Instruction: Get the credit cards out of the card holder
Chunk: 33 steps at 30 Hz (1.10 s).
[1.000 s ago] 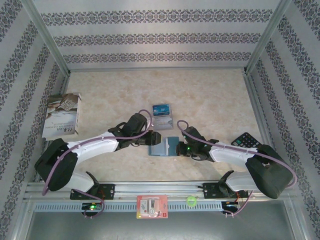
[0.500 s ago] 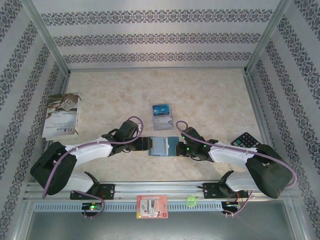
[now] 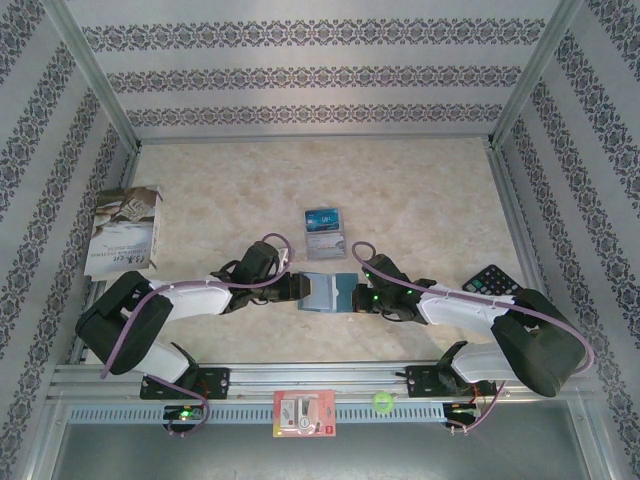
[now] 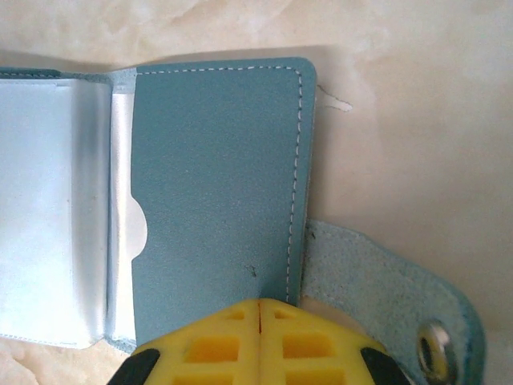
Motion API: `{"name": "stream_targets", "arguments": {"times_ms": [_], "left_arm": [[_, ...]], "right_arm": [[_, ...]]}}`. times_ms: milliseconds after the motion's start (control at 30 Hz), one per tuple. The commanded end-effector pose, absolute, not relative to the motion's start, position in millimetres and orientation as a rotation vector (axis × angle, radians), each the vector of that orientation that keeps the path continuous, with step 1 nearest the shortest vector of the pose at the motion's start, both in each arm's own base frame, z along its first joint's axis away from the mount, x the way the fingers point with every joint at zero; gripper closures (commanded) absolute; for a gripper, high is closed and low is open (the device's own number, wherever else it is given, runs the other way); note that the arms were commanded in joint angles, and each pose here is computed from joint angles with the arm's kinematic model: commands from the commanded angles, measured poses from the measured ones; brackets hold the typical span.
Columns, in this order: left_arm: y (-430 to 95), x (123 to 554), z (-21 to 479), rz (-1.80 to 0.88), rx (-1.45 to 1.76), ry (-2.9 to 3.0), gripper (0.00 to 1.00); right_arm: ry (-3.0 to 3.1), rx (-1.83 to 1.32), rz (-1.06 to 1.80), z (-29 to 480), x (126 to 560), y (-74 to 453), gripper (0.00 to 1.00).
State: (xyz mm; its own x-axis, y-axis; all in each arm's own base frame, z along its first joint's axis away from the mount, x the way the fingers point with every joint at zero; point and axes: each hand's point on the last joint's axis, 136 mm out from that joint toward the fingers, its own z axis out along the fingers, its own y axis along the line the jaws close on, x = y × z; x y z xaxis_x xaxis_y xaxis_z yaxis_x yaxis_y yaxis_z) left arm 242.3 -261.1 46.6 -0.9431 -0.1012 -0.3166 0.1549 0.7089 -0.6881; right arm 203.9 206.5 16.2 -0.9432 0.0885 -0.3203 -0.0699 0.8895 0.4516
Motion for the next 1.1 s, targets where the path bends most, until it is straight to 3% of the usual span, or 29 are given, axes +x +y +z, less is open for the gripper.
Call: {"name": "stream_targets", "arguments": {"times_ms": [0, 200, 600, 1067], "left_arm": [[-269.1, 247.2, 66.6, -1.185, 0.039, 2.502, 0.55], [-272.0, 245.7, 78.6, -1.232, 0.032, 2.473, 0.56], [-275.4, 244.7, 89.2, -1.286, 0.017, 2.435, 0.55], [-277.8, 244.0, 94.9, -1.308, 0.009, 2.422, 0.55]], "right_arm": [[2.743, 0.041, 0.596, 11.2, 201.9, 198.4, 1.00], [2.713, 0.021, 0.622, 22.7, 204.6, 203.7, 0.95], [2.505, -0.210, 0.890, 88.1, 202.0, 247.6, 0.55], [2.519, -0.274, 1.030, 74.7, 202.5, 292.5, 0.45]]}}
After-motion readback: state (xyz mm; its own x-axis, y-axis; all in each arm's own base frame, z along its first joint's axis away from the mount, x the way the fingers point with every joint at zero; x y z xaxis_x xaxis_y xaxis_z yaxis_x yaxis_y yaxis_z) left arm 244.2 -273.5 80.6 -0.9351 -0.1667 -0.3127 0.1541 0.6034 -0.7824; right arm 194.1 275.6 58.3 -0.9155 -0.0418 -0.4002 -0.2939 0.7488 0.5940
